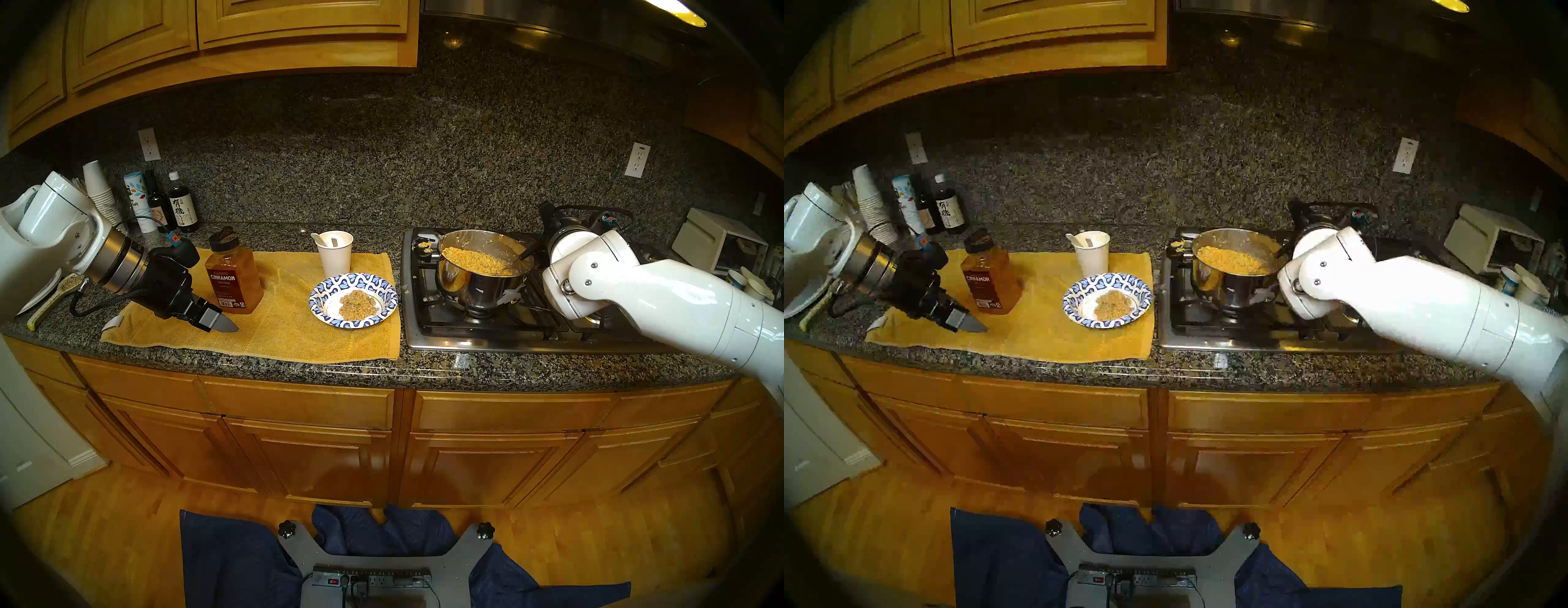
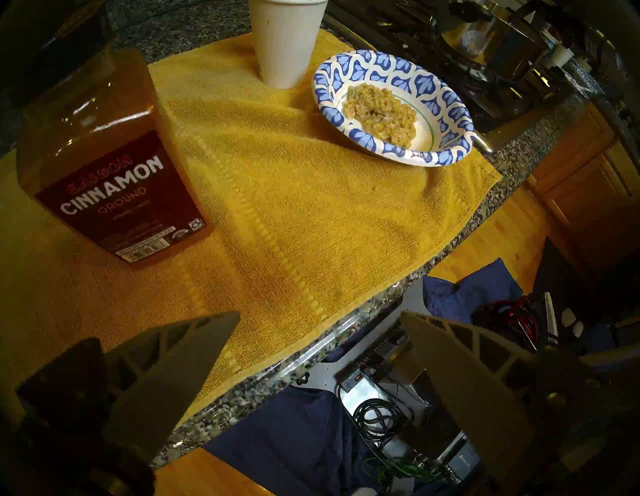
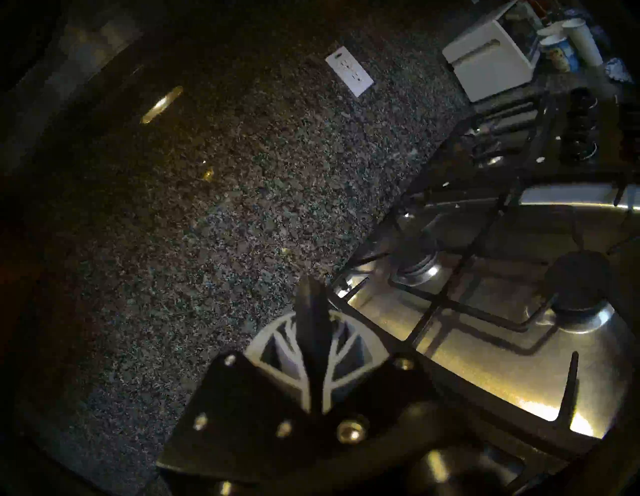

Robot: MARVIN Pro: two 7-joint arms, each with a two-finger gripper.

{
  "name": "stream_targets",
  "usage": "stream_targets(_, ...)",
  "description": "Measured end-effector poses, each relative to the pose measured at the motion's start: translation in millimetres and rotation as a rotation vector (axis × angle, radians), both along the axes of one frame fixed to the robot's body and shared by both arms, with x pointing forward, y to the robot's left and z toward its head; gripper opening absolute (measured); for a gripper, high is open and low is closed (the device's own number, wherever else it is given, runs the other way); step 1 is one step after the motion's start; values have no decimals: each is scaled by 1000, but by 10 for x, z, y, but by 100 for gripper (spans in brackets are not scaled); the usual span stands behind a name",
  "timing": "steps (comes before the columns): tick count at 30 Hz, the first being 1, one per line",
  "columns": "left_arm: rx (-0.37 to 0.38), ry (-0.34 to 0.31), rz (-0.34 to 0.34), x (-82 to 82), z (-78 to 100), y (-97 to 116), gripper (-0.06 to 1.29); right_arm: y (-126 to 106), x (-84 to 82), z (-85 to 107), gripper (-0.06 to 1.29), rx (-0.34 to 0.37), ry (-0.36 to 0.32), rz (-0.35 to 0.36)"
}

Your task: Scoop oatmeal into bowl and add cinnamon

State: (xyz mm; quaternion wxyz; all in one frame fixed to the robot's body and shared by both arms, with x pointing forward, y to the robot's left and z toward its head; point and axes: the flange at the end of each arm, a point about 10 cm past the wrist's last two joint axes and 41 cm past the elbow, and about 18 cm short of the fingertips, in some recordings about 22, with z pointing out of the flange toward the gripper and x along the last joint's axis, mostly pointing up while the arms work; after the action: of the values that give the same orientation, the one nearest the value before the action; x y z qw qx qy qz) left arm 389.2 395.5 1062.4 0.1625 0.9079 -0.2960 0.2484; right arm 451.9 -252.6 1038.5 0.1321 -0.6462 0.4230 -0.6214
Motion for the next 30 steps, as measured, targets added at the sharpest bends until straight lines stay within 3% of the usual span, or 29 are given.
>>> stream_targets(25,0,0,0,0,0,0,126,-86,75,247,-4,236,71,-55)
stream_targets(30,0,0,0,0,0,0,126,-91,81,276,-4,256,77,-61)
